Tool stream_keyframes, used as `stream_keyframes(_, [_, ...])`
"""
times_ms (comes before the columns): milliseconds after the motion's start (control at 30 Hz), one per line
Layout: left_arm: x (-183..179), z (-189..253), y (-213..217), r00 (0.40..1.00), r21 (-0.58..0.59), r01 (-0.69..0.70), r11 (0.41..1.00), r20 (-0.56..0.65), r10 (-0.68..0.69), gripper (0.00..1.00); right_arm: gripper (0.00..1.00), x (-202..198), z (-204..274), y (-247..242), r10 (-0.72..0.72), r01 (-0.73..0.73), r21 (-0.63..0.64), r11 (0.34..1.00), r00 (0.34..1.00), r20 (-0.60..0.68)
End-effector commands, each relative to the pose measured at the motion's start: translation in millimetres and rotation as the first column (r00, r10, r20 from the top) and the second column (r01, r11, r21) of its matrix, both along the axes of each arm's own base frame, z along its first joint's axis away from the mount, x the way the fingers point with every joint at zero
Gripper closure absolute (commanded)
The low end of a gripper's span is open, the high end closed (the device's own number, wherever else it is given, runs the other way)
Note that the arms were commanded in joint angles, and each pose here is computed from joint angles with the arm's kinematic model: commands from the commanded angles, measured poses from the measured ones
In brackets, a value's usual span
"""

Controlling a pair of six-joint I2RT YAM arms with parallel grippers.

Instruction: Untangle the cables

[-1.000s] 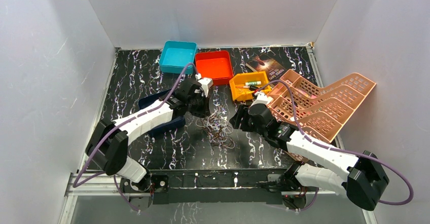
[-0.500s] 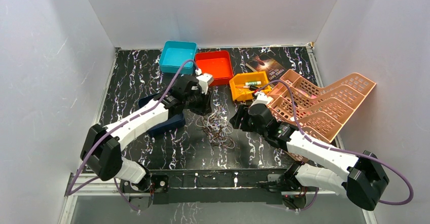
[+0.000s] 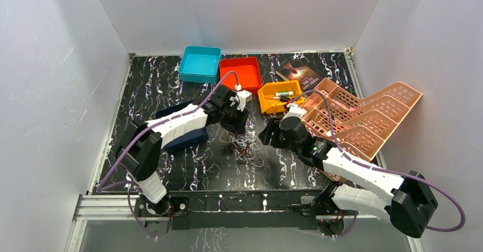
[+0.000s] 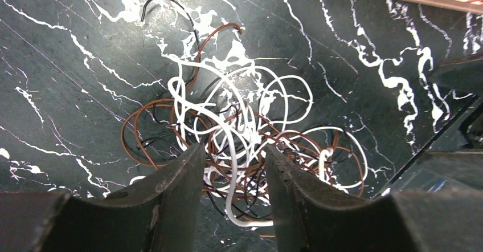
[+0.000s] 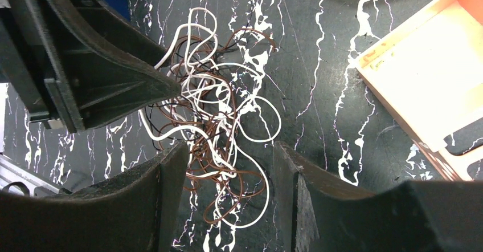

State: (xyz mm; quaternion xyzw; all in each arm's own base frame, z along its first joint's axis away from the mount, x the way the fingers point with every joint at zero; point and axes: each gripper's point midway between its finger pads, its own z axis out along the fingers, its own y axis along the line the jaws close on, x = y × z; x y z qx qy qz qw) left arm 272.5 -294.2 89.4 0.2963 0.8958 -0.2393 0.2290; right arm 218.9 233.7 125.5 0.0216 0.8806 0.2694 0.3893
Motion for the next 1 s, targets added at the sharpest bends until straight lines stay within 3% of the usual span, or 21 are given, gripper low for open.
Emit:
stream_keyframes(0, [2, 4, -1, 1.0, 0.024, 0.021, 0.999, 0.003, -0.022, 0.61, 0.36, 8, 20, 0, -0.023, 0.022, 0.027, 0.999, 0.998, 0.056])
stream_keyframes(233, [4, 12, 1, 1.0, 0.036, 0.009, 0.999, 0.024, -0.01, 0.95, 0.35, 9, 21, -1, -0.025, 0.024, 0.021, 1.0, 0.998, 0.062])
stream_keyframes(300, [6, 24, 2, 0.999, 0.027, 0.003, 1.0, 0.045, -0.004, 1.0, 0.35, 9, 20, 0, -0.024, 0.023, 0.017, 1.0, 0.998, 0.062])
stream_keyframes(633, [0, 111, 8, 0.98, -0.1, 0.008, 0.995, 0.2, 0.012, 1.0, 0.29, 15, 36, 6, 0.0, -0.006, 0.043, 0.999, 0.992, 0.128])
stream_keyframes(967, [-17, 202, 15, 0.926, -0.266, 0.07, 0.961, 0.376, 0.037, 1.0, 0.22, 24, 103, 22, 0.07, -0.131, 0.128, 0.983, 0.915, 0.396])
